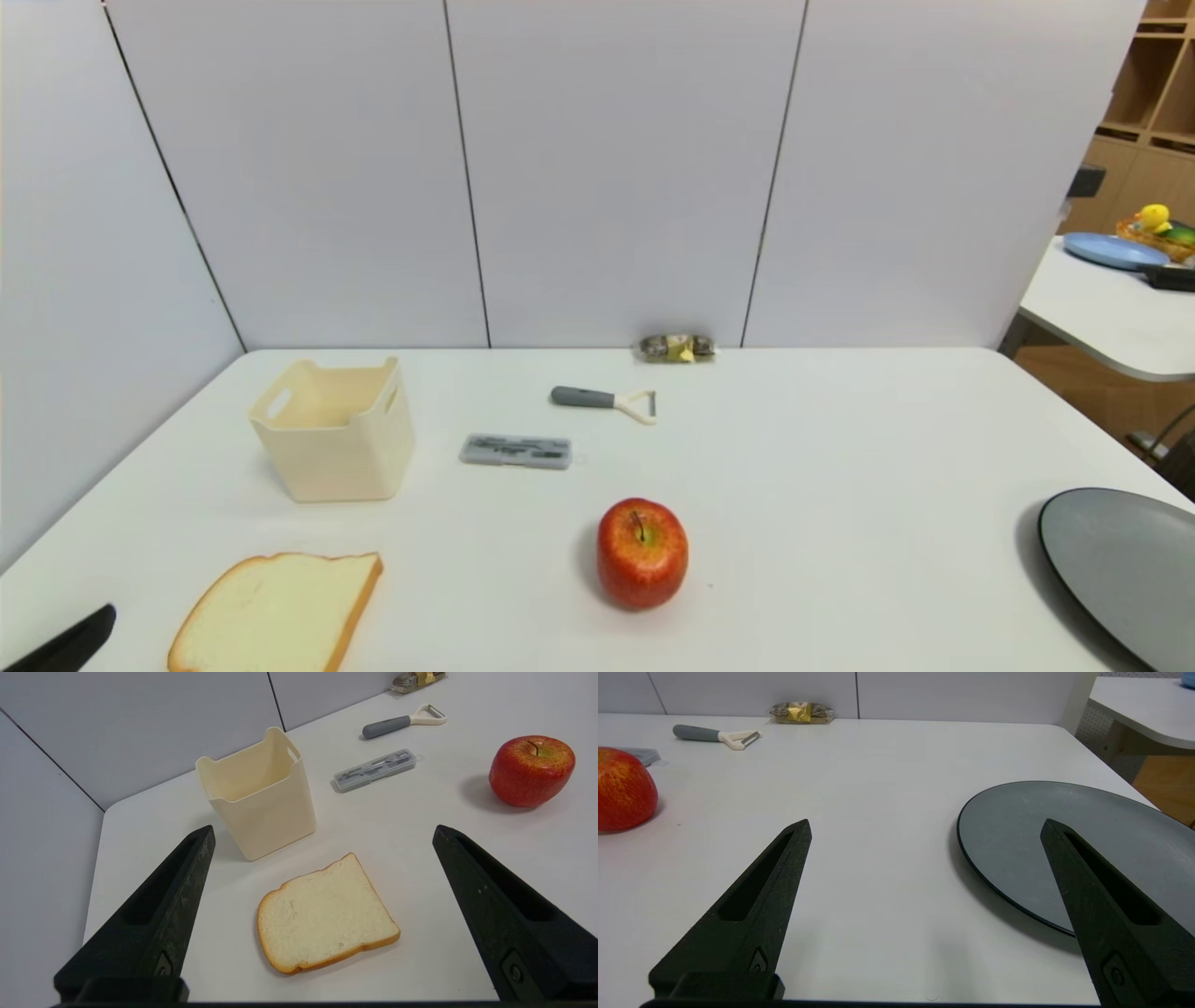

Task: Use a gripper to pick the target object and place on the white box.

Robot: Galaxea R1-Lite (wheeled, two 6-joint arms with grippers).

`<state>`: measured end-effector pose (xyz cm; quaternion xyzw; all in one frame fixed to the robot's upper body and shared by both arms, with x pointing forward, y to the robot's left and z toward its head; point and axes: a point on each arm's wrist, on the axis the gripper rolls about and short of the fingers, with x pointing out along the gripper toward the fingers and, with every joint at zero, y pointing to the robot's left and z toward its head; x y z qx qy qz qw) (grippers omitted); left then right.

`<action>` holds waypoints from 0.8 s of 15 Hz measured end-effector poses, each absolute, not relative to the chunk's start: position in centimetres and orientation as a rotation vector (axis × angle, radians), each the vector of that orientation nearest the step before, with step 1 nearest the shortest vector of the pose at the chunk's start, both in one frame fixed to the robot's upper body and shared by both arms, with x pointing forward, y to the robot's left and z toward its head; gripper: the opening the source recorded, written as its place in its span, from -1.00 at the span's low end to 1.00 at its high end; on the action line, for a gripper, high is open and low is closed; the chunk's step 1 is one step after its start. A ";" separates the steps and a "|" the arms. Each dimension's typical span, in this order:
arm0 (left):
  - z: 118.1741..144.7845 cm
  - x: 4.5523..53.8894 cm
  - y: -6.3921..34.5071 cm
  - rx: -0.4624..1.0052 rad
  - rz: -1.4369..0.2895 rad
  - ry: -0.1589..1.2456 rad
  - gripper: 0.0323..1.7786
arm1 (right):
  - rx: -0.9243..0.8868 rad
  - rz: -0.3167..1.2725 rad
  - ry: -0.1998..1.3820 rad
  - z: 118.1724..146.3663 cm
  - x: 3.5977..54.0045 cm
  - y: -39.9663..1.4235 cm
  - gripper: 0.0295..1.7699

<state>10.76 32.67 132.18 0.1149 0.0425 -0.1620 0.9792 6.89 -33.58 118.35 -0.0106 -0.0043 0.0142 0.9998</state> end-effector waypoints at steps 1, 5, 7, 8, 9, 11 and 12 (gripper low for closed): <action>131.3 9.8 32.7 0.234 -0.323 0.060 0.89 | -0.021 0.028 -0.009 118.4 6.9 -33.6 0.92; 127.2 7.1 32.7 0.231 -0.305 -0.003 0.90 | -0.021 0.028 -0.009 118.4 6.9 -33.6 0.92; 125.0 6.4 32.7 0.204 -0.289 -0.007 0.90 | -0.021 0.028 -0.009 118.3 6.9 -33.6 0.92; 123.8 6.2 32.8 0.195 -0.265 -0.009 0.90 | -0.021 0.028 -0.008 118.3 6.9 -33.6 0.92; 122.7 6.1 32.8 0.188 -0.237 -0.006 0.90 | -0.021 0.028 -0.008 118.3 6.9 -33.6 0.92; 120.9 6.2 32.9 0.179 -0.188 -0.011 0.90 | -0.021 0.028 -0.009 118.3 6.9 -33.6 0.92; 120.4 6.3 33.0 0.177 -0.178 -0.026 0.90 | -0.021 0.029 -0.008 118.3 6.9 -33.6 0.92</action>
